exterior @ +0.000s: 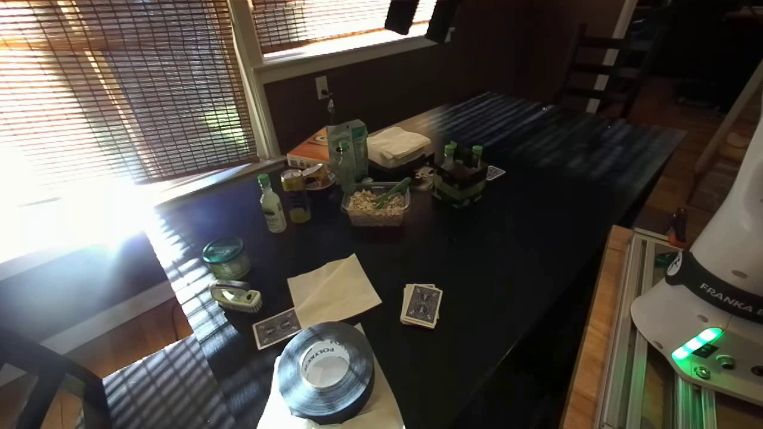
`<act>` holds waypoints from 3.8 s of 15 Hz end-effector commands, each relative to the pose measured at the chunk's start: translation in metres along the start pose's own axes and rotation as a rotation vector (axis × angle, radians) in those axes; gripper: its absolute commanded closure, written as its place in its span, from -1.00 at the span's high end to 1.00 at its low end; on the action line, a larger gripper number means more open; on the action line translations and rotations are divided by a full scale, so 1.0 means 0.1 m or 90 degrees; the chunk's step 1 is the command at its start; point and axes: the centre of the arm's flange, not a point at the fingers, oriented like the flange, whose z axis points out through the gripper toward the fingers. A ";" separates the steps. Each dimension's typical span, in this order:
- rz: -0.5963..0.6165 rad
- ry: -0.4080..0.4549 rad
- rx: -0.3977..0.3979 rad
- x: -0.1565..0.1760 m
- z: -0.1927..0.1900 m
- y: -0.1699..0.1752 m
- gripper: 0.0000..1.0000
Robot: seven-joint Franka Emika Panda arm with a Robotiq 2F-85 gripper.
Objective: Put the white bottle on the left inside the case of bottles
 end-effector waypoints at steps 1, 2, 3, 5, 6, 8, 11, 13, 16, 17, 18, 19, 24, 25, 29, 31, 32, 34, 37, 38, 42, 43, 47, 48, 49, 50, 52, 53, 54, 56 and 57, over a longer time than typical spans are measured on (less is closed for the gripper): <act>-0.031 -0.038 -0.030 0.87 0.22 0.08 1.00; -0.039 -0.057 -0.042 1.03 0.29 0.12 1.00; -0.052 -0.070 -0.047 1.19 0.36 0.15 1.00; -0.084 -0.096 -0.071 1.52 0.52 0.20 1.00; -0.111 -0.108 -0.076 1.68 0.60 0.23 1.00; -0.160 -0.134 -0.040 2.01 0.72 0.28 1.00; -0.161 -0.112 -0.033 1.71 0.83 0.35 1.00; -0.177 -0.118 -0.026 1.85 0.88 0.34 1.00; -0.184 -0.118 -0.024 1.88 0.86 0.30 1.00; -0.185 -0.117 -0.024 1.88 0.86 0.29 1.00; -0.185 -0.117 -0.024 1.88 0.85 0.29 1.00; -0.185 -0.117 -0.024 1.88 0.85 0.29 1.00; -0.170 -0.126 -0.056 2.75 1.32 0.55 1.00; -0.182 -0.136 -0.062 2.88 1.40 0.64 1.00; -0.209 -0.174 -0.119 3.37 1.88 1.03 1.00; -0.208 -0.166 -0.129 3.56 2.12 1.16 1.00; -0.198 -0.149 -0.130 3.65 2.24 1.21 1.00; -0.160 -0.117 -0.133 3.85 2.42 1.24 1.00; -0.171 -0.127 -0.117 3.37 2.40 1.31 1.00; -0.170 -0.123 -0.117 3.41 2.43 1.31 1.00; -0.063 -0.094 -0.096 3.63 2.66 1.29 1.00; -0.034 -0.082 -0.092 3.74 2.83 1.30 1.00; 0.070 -0.009 -0.119 3.98 3.41 1.37 1.00; 0.085 -0.001 -0.130 4.01 3.53 1.41 1.00; 0.100 0.006 -0.140 4.02 3.62 1.43 1.00; 0.112 0.012 -0.152 4.04 3.71 1.45 1.00; 0.127 0.006 -0.167 4.04 3.84 1.44 1.00; 0.126 -0.002 -0.160 4.03 3.90 1.41 1.00; 0.121 -0.011 -0.155 4.03 3.94 1.38 1.00; 0.115 -0.031 -0.144 4.01 4.02 1.34 1.00; 0.115 -0.039 -0.145 4.00 4.04 1.32 1.00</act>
